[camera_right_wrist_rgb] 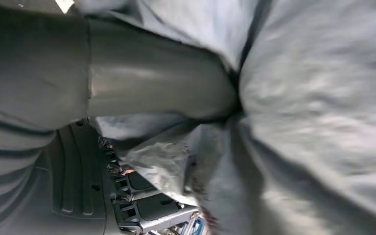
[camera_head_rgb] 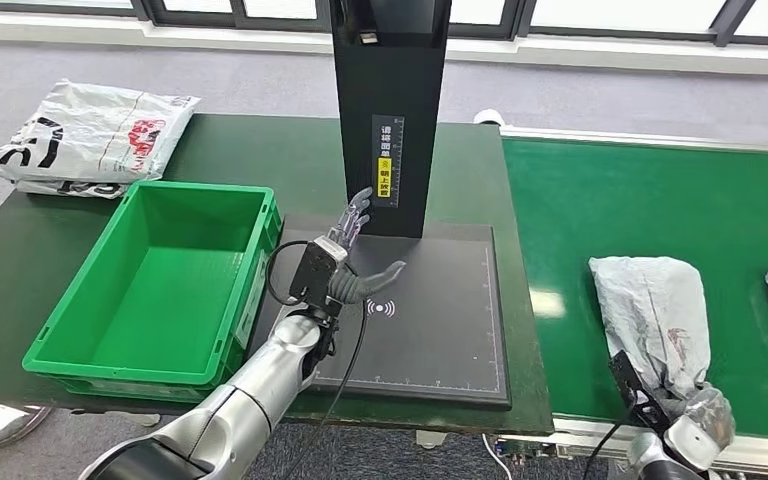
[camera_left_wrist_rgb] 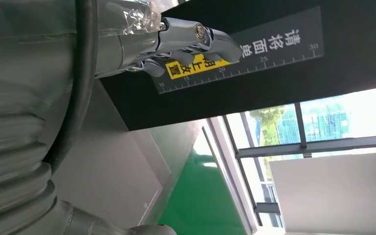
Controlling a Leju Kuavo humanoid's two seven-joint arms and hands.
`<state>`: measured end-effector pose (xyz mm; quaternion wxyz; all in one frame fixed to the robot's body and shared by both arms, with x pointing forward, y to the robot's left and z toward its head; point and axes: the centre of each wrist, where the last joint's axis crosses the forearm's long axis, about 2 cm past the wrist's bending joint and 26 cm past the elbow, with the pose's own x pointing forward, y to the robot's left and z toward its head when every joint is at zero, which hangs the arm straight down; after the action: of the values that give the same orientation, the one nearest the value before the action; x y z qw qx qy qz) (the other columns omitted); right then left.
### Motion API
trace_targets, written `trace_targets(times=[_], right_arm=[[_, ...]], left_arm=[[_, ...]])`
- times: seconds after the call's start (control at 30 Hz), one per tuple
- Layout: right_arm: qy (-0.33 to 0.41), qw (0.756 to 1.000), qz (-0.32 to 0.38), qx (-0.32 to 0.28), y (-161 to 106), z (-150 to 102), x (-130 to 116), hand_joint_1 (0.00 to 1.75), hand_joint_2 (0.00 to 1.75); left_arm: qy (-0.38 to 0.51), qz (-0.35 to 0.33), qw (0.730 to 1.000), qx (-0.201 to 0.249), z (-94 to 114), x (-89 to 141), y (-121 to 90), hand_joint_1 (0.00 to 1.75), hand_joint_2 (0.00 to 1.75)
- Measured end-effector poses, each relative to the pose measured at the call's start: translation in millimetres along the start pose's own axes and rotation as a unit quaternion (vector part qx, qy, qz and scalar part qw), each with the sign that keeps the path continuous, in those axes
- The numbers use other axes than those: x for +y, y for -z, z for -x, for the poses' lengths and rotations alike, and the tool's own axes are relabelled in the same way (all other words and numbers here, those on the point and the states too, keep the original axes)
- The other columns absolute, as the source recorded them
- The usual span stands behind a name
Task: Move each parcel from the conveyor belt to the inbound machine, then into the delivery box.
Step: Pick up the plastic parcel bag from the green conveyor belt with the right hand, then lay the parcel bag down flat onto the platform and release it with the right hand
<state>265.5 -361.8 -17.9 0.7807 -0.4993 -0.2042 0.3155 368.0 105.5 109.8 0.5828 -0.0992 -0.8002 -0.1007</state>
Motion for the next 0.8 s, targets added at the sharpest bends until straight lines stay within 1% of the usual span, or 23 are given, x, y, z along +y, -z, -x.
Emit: trace_targets(times=[0.1,0.23,0.3,0.37,0.47,0.57,0.6,0.7,0.8], right_arm=[[0.014,1.0,0.016,-0.012,0,1,-1,1.75,1.75],[0.055,0.996,0.051,-0.046,-2,0,-3,1.75,1.75],[0.086,0.991,0.079,-0.067,-3,-2,-8,1.75,1.75],[0.134,0.978,0.13,-0.096,-6,-5,-19,1.75,1.75],[0.213,0.937,0.232,-0.149,-9,-14,-51,1.75,1.75],[0.272,0.885,0.311,-0.215,-15,-23,-82,1.75,1.75],[0.285,0.87,0.33,-0.232,-18,-26,-90,1.75,1.75],[0.305,0.837,0.367,-0.268,-26,-34,-107,1.75,1.75],[0.313,0.805,0.393,-0.315,-42,-51,-118,1.75,1.75]], left_arm=[[0.003,-0.003,1.0,0.002,1,1,-1,0.0,1.75],[0.009,-0.017,1.0,0.007,3,7,-3,0.0,1.75],[0.014,-0.024,1.0,0.01,4,10,-4,0.0,1.75],[0.019,-0.031,0.999,0.009,4,14,-4,0.0,1.75],[0.027,-0.046,0.999,0.006,3,21,-2,0.0,1.75],[0.034,-0.062,0.997,0.004,0,28,0,0.0,1.75],[0.035,-0.066,0.997,0.003,-1,29,1,0.0,1.75],[0.041,-0.075,0.996,-0.002,-3,31,4,0.0,1.75],[0.057,-0.08,0.995,-0.01,-6,33,6,0.0,1.75]])
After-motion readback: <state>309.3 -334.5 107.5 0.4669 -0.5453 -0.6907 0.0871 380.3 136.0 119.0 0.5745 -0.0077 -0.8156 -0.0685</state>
